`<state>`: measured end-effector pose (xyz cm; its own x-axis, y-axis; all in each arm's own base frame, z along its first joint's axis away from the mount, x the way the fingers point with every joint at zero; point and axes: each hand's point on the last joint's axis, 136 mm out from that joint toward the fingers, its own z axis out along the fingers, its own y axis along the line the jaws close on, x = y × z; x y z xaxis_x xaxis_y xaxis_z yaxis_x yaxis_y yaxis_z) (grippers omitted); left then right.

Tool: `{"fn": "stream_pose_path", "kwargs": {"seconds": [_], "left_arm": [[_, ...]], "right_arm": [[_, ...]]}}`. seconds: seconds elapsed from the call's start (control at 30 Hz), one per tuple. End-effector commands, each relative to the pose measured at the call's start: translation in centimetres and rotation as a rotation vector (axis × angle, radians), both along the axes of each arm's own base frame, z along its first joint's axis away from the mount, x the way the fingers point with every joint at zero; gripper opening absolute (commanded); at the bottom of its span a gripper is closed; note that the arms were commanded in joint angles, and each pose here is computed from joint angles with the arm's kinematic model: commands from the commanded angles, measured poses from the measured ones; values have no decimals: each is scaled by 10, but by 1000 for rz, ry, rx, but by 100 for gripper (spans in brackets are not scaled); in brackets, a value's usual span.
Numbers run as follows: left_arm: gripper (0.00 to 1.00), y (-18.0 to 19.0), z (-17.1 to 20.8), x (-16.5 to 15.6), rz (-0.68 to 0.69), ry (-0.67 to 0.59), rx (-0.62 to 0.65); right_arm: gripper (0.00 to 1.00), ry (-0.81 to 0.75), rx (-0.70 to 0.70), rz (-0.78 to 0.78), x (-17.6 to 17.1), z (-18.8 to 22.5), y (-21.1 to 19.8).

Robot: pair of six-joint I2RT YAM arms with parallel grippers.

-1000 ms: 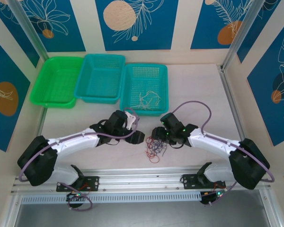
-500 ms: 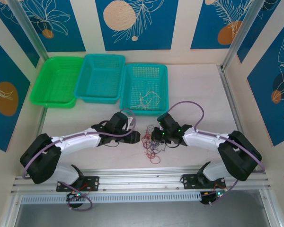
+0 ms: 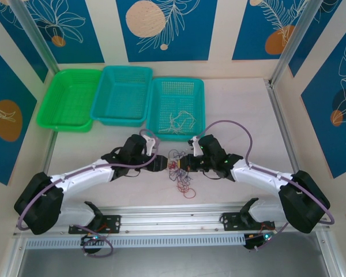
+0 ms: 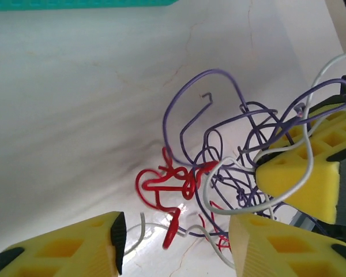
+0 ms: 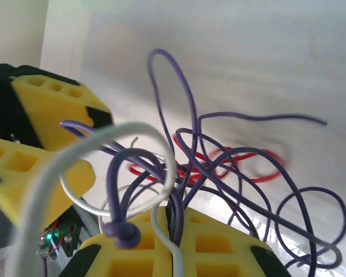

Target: Untangle the cables

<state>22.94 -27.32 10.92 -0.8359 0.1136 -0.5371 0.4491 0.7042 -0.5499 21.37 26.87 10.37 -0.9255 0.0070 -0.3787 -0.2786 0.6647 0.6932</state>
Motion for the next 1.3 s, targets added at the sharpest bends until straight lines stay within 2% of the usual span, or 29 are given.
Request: {"fn": "stream_pose_path", "kwargs": {"seconds": [0.0,0.27,0.33,0.4,0.5,0.6,0.73,0.8,1.0,1.1,1.17,1.27], "left_arm": [[52,-7,6,0,-118,-114,-12],[53,-23,26,3,-184,-231,-110],[43,-24,27,3,-193,-240,-115],[26,-24,28,2,-200,-245,-120],[0,-20,25,3,-176,-245,-106],[0,-8,20,7,-110,-237,-58],[0,17,18,11,22,-204,14],[0,30,23,11,91,-190,13],[0,82,48,14,315,-183,-13],[0,99,58,12,373,-184,-41],[0,96,67,11,349,-196,-81],[0,79,75,8,275,-194,-147]], "right_arm": [[0,-24,50,53,-4,14,7],[0,10,51,94,-9,17,18],[0,17,52,94,-9,17,20],[1,18,48,81,-7,16,19],[14,32,-6,16,1,7,10],[22,94,-142,-127,12,-18,-16],[21,166,-381,-353,20,-58,-75],[17,200,-448,-440,18,-72,-100],[17,260,-447,-646,11,-84,-151],[17,210,-409,-624,14,-70,-150],[23,126,-353,-512,18,-49,-129],[44,-71,-295,-324,20,-7,-87]]}}
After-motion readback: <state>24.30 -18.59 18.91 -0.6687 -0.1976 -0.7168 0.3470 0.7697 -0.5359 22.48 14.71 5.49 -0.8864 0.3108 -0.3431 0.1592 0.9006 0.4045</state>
